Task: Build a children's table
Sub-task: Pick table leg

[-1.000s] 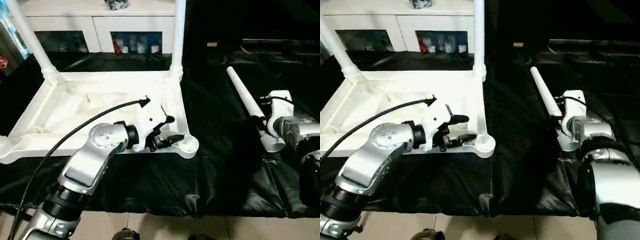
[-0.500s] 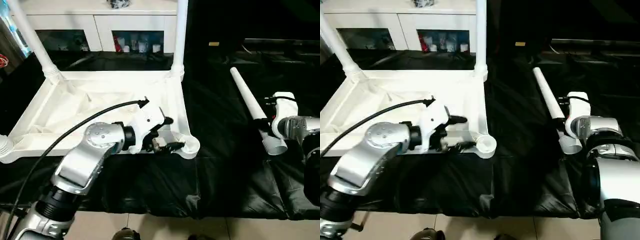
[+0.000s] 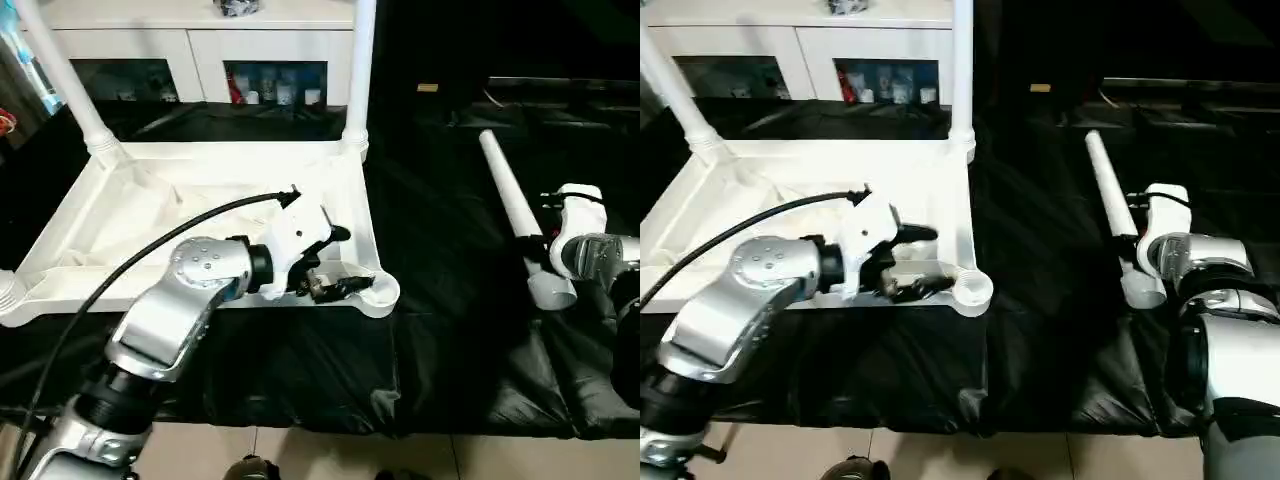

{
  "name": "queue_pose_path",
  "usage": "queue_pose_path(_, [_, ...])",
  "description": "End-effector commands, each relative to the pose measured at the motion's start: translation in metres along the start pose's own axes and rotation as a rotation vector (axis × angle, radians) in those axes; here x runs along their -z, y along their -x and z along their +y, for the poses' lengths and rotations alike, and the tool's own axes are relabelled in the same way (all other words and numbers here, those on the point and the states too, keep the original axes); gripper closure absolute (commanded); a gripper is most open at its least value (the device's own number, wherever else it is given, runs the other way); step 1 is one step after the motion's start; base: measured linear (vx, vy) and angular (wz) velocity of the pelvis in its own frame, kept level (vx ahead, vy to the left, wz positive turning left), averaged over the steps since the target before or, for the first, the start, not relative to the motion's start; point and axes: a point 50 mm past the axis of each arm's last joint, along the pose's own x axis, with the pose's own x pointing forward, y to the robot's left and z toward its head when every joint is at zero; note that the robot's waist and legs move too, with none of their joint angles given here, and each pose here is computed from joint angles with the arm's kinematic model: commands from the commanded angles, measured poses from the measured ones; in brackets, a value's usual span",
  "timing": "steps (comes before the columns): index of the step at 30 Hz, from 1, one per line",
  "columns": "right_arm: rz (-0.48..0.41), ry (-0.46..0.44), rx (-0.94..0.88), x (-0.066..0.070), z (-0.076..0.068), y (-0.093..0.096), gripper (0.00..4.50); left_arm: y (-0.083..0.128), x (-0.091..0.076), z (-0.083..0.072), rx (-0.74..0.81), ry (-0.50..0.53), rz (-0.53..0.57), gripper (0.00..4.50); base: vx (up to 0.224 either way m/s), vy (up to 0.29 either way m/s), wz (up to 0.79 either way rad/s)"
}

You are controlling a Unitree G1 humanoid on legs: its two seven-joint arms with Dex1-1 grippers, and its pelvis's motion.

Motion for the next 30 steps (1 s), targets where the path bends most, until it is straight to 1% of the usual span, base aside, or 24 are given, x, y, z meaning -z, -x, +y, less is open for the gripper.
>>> queue_pose_path(1, [-0.141,-0.047,-0.047,-0.014,-0.001,0.003,2.65,0.002,-0.008,0.013,-0.09,-0.014,-0.043,0.57,0.0,0.0,0.0])
queue_pose_path(2, [-0.179,-0.073,-0.083,-0.015,0.0,0.003,2.65,0.0,-0.01,0.015,-0.121,0.006,-0.066,0.57,0.0,0.0,0.0])
queue_pose_path(3, [-0.244,-0.084,-0.135,-0.019,0.003,0.004,2.66,-0.002,-0.012,0.017,-0.142,0.026,-0.091,0.57,0.0,0.0,0.0])
queue_pose_path(5, [-0.32,-0.085,-0.215,-0.021,0.007,0.005,2.66,-0.006,-0.015,0.021,-0.175,0.063,-0.134,0.57,0.0,0.0,0.0])
queue_pose_path(6, [-0.32,-0.085,-0.215,-0.021,0.007,0.005,2.66,-0.006,-0.015,0.021,-0.175,0.063,-0.134,0.57,0.0,0.0,0.0])
queue_pose_path(8, [-0.396,-0.135,-0.366,-0.023,0.017,0.007,2.66,-0.011,-0.019,0.025,-0.206,0.124,-0.182,0.57,0.0,0.0,0.0])
queue_pose_path(10, [-0.453,-0.15,-0.494,-0.023,0.025,0.01,2.66,-0.016,-0.021,0.028,-0.222,0.164,-0.208,0.57,0.0,0.0,0.0])
queue_pose_path(11, [-0.488,-0.152,-0.588,-0.022,0.031,0.013,2.66,-0.02,-0.023,0.029,-0.223,0.19,-0.222,0.57,0.0,0.0,0.0])
queue_pose_path(12, [-0.491,-0.152,-0.596,-0.022,0.032,0.013,2.66,-0.02,-0.023,0.029,-0.223,0.192,-0.223,0.57,0.0,0.0,0.0])
queue_pose_path(13, [-0.519,-0.163,-0.674,-0.02,0.037,0.016,2.66,-0.024,-0.025,0.029,-0.216,0.228,-0.236,0.57,0.0,0.0,0.0])
queue_pose_path(14, [-0.553,-0.178,-0.798,-0.015,0.044,0.022,2.66,-0.03,-0.028,0.027,-0.193,0.288,-0.259,0.57,0.0,0.0,0.0])
queue_pose_path(15, [-0.562,-0.179,-0.824,-0.014,0.045,0.023,2.66,-0.032,-0.029,0.027,-0.187,0.303,-0.265,0.57,0.0,0.0,0.0])
queue_pose_path(16, [-0.573,-0.17,-0.921,-0.007,0.053,0.03,2.66,-0.038,-0.032,0.026,-0.17,0.38,-0.286,0.57,0.0,0.0,0.0])
queue_pose_path(17, [-0.578,-0.164,-0.956,-0.005,0.055,0.032,2.66,-0.041,-0.033,0.026,-0.165,0.408,-0.293,0.57,0.0,0.0,0.0])
queue_pose_path(18, [-0.578,-0.164,-0.956,-0.005,0.055,0.032,2.66,-0.041,-0.033,0.026,-0.165,0.408,-0.293,0.57,0.0,0.0,0.0])
queue_pose_path(21, [-0.592,-0.174,-1.09,0.001,0.066,0.045,2.66,-0.05,-0.033,0.026,-0.167,0.54,-0.312,0.57,0.0,0.0,0.0])
queue_pose_path(22, [-0.592,-0.174,-1.09,0.001,0.066,0.045,2.66,-0.05,-0.033,0.026,-0.167,0.54,-0.312,0.57,0.0,0.0,0.0])
queue_pose_path(24, [-0.587,-0.164,-1.158,0.005,0.074,0.053,2.66,-0.056,-0.035,0.024,-0.153,0.612,-0.333,0.57,0.0,0.0,0.0])
queue_pose_path(26, [-0.567,-0.144,-1.2,0.009,0.081,0.057,2.66,-0.059,-0.038,0.02,-0.117,0.653,-0.357,0.57,0.0,0.0,0.0])
queue_pose_path(27, [-0.554,-0.137,-1.222,0.012,0.086,0.059,2.66,-0.06,-0.039,0.018,-0.098,0.669,-0.367,0.57,0.0,0.0,0.0])
queue_pose_path(28, [-0.554,-0.137,-1.222,0.012,0.086,0.059,2.66,-0.06,-0.039,0.018,-0.098,0.669,-0.367,0.57,0.0,0.0,0.0])
queue_pose_path(30, [-0.53,-0.124,-1.255,0.015,0.093,0.063,2.66,-0.061,-0.041,0.016,-0.08,0.693,-0.382,0.57,0.0,0.0,0.0])
